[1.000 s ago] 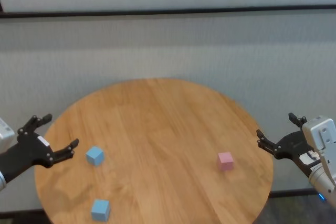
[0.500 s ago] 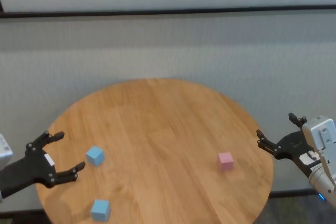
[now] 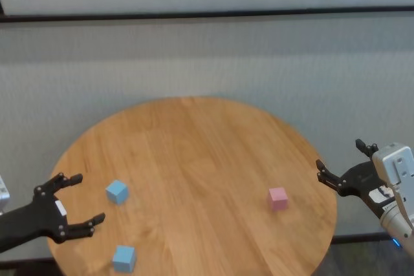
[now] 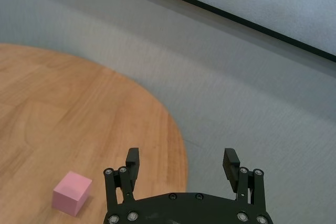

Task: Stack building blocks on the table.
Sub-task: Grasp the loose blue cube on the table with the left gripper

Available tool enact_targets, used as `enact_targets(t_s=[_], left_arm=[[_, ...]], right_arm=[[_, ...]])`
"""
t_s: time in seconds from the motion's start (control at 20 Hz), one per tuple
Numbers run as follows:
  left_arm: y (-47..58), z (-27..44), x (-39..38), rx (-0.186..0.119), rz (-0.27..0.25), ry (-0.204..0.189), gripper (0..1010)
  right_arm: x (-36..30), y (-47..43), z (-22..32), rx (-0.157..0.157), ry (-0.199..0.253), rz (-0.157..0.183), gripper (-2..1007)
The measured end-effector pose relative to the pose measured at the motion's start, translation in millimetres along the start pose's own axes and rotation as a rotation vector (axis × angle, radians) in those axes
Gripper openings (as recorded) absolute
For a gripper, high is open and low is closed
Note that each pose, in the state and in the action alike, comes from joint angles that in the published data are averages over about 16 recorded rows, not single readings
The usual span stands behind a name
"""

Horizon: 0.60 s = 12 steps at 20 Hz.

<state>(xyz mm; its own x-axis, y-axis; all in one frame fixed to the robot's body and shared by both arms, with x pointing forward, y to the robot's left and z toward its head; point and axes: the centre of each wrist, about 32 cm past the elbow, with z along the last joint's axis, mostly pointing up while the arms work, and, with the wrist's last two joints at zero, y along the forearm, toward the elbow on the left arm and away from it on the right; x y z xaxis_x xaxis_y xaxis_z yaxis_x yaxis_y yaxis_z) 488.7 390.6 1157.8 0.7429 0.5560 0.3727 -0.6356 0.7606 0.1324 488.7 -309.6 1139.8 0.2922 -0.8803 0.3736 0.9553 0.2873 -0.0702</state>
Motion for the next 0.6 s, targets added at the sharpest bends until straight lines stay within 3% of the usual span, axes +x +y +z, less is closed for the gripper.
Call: enact_targets(t_s=[0.6], left_arm=[[-9.2, -4.9, -8.8, 0.03, 0.025, 0.002, 1003]], right_arm=[[0.0, 0.0, 0.0, 0.0, 0.0, 0.0, 1005]])
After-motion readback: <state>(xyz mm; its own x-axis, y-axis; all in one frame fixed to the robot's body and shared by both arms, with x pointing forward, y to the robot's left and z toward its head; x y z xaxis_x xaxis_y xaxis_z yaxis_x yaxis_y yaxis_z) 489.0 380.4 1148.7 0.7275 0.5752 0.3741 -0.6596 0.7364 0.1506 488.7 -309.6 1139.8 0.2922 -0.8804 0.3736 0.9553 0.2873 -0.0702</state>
